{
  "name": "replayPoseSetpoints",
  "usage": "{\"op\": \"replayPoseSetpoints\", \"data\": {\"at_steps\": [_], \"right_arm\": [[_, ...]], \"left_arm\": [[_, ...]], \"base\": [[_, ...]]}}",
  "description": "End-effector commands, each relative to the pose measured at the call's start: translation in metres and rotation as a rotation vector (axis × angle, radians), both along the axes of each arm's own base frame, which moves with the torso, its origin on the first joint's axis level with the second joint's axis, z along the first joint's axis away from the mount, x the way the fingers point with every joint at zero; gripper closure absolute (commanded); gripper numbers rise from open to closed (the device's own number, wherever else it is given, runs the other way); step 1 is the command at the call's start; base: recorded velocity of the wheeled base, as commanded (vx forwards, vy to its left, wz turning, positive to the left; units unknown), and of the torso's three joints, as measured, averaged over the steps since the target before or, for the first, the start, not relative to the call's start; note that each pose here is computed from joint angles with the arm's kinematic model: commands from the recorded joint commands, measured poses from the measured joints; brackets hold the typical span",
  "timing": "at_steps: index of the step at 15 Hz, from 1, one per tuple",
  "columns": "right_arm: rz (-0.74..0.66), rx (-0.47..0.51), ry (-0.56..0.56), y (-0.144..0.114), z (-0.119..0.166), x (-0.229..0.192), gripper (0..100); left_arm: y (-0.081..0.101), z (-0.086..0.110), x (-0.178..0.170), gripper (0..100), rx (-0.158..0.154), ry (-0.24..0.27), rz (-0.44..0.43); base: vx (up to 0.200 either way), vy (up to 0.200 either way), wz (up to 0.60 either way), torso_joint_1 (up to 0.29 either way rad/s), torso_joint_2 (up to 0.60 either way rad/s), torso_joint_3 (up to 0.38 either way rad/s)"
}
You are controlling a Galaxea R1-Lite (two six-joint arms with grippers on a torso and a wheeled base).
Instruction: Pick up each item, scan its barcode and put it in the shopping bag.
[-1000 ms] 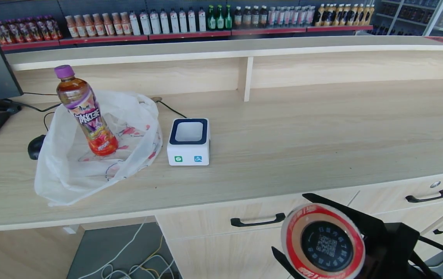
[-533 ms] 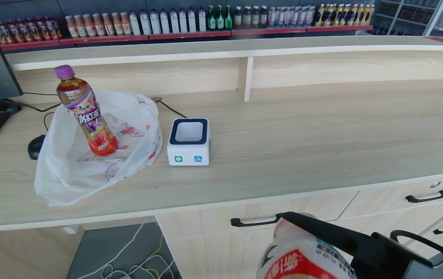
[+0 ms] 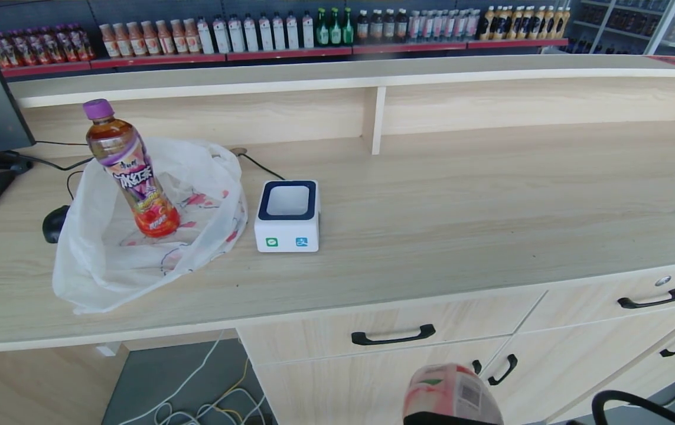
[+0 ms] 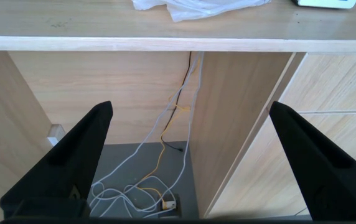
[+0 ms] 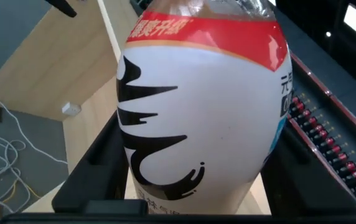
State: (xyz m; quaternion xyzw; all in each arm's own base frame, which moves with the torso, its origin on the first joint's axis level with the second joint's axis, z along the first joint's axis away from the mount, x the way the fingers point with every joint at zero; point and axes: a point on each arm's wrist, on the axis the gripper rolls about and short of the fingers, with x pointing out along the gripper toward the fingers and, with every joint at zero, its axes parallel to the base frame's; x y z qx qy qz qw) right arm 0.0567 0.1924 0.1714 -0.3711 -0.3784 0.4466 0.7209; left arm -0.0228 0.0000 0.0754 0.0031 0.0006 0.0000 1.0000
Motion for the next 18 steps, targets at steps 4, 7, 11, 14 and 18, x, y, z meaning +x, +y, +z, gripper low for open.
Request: {"op": "replayPoseSetpoints", "data": {"at_steps": [4, 7, 11, 14, 18], "right_arm": [[-0.048, -0.106, -0.211, -0.002, -0.007, 0.0, 100], [-0.075, -0.095, -0.271, -0.003, -0.001, 0.0, 100], [-0.107, -0.13, -0.404, -0.004, 0.001, 0.0, 100], [-0.108, -0.143, -0.408, -0.005, -0.001, 0.0, 100], [-0.135, -0.18, -0.522, -0.007, -0.001, -0.001, 100]], "left_arm": [[0.0, 0.0, 0.0, 0, 0.0, 0.0, 0.0], [0.0, 0.0, 0.0, 0, 0.001, 0.0, 0.0], [0.0, 0.0, 0.0, 0, 0.001, 0.0, 0.0], [0.0, 0.0, 0.0, 0, 0.001, 0.0, 0.0], [0.0, 0.0, 0.0, 0, 0.0, -0.001, 0.0]], "base": [[0.0, 0.0, 0.0, 0.0, 0.0, 0.0], [0.0, 0.0, 0.0, 0.0, 0.0, 0.0], [0.0, 0.0, 0.0, 0.0, 0.0, 0.0], [0.0, 0.0, 0.0, 0.0, 0.0, 0.0], [0.0, 0.0, 0.0, 0.0, 0.0, 0.0]]}}
